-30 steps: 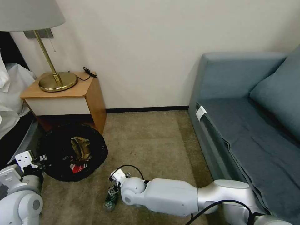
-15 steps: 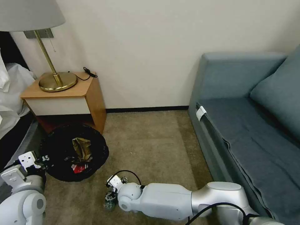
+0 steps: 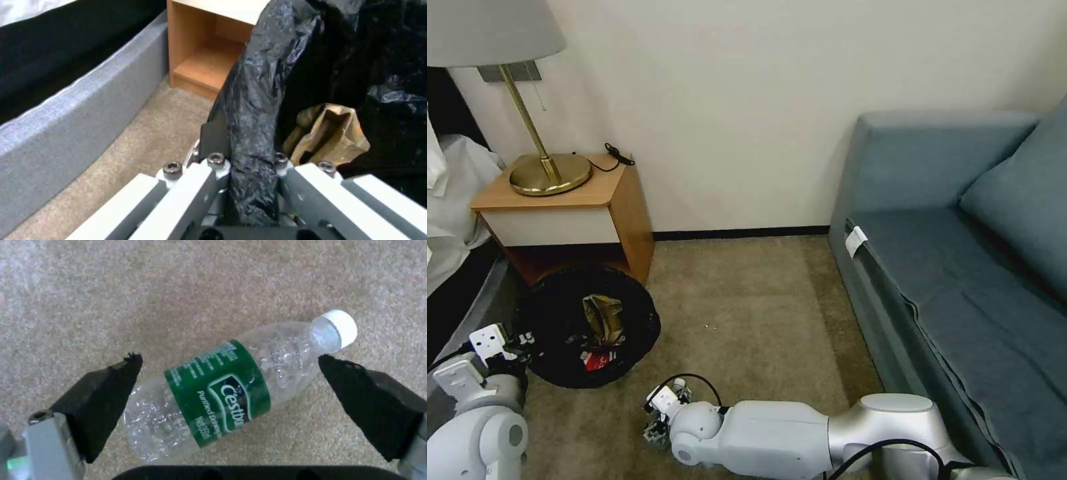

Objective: Pick up the trash bin, then pick up the garbage on the floor and place it into the trash bin.

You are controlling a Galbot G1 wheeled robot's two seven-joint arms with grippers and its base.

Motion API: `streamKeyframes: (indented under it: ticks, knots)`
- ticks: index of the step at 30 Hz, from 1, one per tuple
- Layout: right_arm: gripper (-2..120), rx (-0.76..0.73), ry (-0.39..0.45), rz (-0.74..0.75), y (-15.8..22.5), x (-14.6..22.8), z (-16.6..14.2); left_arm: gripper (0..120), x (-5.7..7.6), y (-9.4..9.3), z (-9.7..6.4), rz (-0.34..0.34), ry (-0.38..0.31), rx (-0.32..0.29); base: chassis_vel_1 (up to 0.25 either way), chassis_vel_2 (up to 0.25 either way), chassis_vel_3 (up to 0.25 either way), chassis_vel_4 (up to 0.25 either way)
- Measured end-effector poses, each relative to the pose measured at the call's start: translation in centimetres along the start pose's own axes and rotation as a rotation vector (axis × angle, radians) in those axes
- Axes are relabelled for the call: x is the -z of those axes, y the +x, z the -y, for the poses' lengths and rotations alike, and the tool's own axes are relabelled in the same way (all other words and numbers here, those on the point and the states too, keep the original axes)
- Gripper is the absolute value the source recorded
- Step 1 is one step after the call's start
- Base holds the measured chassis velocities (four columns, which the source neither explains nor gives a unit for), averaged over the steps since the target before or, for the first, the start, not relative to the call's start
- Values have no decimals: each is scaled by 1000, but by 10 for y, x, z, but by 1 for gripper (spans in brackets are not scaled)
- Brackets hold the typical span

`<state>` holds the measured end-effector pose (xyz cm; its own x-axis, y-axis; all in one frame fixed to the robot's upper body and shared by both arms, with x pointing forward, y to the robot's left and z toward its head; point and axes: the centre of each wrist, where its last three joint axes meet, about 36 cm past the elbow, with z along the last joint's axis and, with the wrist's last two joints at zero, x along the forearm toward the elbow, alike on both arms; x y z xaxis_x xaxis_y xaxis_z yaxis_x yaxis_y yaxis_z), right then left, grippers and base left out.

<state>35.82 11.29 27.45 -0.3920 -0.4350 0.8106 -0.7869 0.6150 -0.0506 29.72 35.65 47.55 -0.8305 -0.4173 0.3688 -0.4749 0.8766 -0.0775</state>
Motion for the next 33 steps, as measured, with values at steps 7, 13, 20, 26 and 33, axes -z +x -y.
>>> streamKeyframes:
  ticks: [7,13,20,26,33]
  knots:
    - [99,-21,20,6,-6,-5,0,3,0,1,0,4,-2,-2,0,0,0,0]
    - [99,-33,26,-3,-9,-10,3,3,1,1,0,4,-2,-2,0,0,0,0]
    - [99,-41,28,-7,-15,-14,4,3,-1,1,3,3,-4,-6,0,0,0,0]
    - [96,-40,31,-3,-18,-18,2,3,-3,-1,4,0,-6,-7,0,0,0,0]
    - [90,-40,37,-2,-19,-20,3,3,-3,-1,4,3,-6,-8,0,0,0,0]
